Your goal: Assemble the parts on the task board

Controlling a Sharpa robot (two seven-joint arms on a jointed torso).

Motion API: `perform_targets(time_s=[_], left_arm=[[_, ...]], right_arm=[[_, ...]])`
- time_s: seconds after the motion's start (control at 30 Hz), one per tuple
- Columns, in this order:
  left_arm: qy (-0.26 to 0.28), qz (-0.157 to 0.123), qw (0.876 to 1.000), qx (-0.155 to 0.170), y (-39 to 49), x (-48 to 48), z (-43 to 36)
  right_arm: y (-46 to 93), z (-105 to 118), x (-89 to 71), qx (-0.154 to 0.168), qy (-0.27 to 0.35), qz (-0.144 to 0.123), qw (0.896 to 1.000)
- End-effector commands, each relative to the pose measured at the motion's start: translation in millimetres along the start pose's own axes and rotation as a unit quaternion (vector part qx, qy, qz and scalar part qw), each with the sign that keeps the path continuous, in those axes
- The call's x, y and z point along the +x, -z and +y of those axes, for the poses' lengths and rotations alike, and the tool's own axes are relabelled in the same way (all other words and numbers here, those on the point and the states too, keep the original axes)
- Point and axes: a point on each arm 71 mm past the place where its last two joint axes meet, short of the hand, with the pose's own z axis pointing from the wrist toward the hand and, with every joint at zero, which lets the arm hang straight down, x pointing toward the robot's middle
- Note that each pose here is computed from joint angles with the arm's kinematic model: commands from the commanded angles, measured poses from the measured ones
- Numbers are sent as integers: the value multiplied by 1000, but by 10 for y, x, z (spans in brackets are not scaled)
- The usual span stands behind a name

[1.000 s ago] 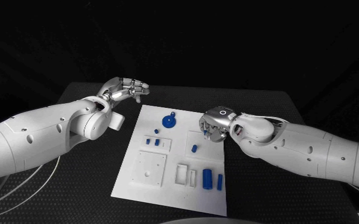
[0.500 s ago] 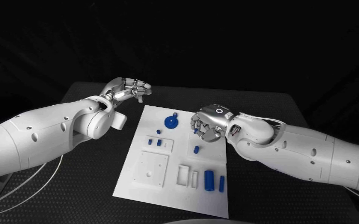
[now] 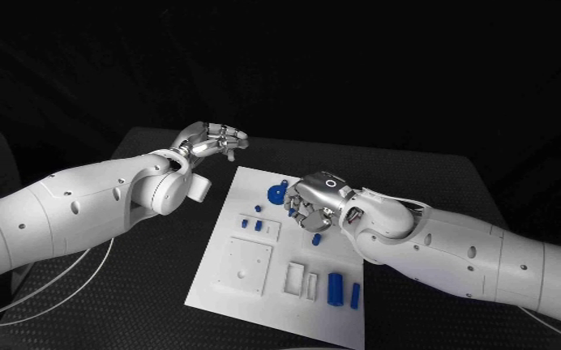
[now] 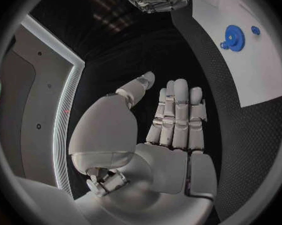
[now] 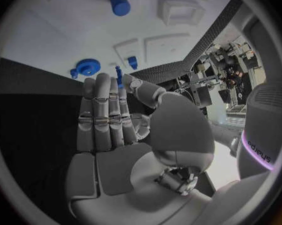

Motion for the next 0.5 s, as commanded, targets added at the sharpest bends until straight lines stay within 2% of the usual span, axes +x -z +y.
perform_targets(time_s=[0.03, 0.2, 0.3, 0.5], left_arm=[[11, -13, 1000, 7, -22, 12, -26], [11, -13, 1000, 7, -44, 30, -30], [10, -13, 1000, 8, -56, 33, -37], [11, -9, 1000, 8, -70, 61, -46]], right_arm=[[-35, 86, 81, -13, -4, 1, 1000], [-100, 235, 209, -25, -9, 10, 1000], [-151, 294, 278, -26, -3, 25, 999], [-163, 391, 377, -36, -7, 36, 999]])
